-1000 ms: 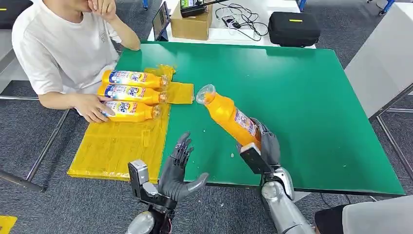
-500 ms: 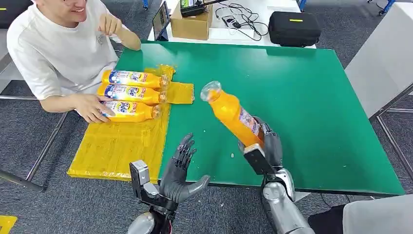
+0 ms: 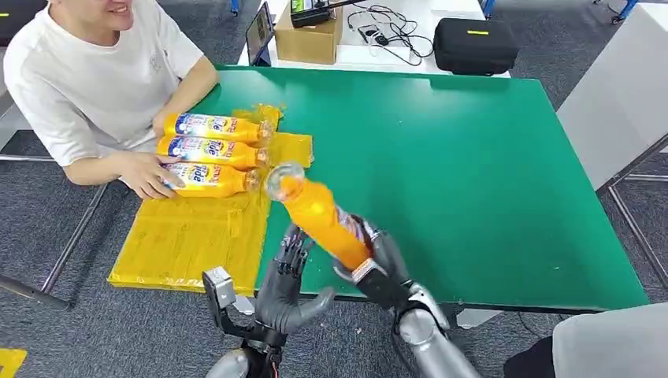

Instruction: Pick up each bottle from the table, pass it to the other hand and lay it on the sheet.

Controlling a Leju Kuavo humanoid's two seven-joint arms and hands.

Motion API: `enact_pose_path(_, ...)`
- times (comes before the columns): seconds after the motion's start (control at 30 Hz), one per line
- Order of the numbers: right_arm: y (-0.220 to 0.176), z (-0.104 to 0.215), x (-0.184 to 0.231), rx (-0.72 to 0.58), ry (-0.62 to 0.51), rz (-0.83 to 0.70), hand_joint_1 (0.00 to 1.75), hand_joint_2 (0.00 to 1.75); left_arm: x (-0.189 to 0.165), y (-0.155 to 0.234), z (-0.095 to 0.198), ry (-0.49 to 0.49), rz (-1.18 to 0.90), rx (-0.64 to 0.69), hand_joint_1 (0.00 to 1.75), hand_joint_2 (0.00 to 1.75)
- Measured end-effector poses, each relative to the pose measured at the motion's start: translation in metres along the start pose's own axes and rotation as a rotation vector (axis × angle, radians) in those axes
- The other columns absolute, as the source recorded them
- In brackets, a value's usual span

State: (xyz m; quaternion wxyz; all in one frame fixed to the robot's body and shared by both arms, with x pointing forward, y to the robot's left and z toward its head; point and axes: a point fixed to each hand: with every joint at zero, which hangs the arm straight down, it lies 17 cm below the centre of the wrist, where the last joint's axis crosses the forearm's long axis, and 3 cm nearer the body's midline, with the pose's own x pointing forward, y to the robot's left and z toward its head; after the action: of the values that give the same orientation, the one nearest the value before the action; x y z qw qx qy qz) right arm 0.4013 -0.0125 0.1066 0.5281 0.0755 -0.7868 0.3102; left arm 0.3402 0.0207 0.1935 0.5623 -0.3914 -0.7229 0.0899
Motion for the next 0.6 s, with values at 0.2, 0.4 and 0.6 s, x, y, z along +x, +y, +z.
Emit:
enact_pose_path(0.2,0.022,0.003,0.013,0.019,-0.027,0.001,1.75,1.75,0.013,0.006,-0.005,-0.038,0.015,0.043,0.00,1.75)
enact_pose_path(0.4,0.053,0.011,0.019,0.122,-0.039,-0.010,1.75,1.75,0.030,0.010,-0.010,-0.115,-0.058,0.081,0.00,1.75)
enact_pose_path(0.6,0.067,0.013,0.029,0.185,-0.089,0.003,1.75,1.75,0.050,0.013,-0.013,-0.167,-0.080,0.100,0.00,1.75)
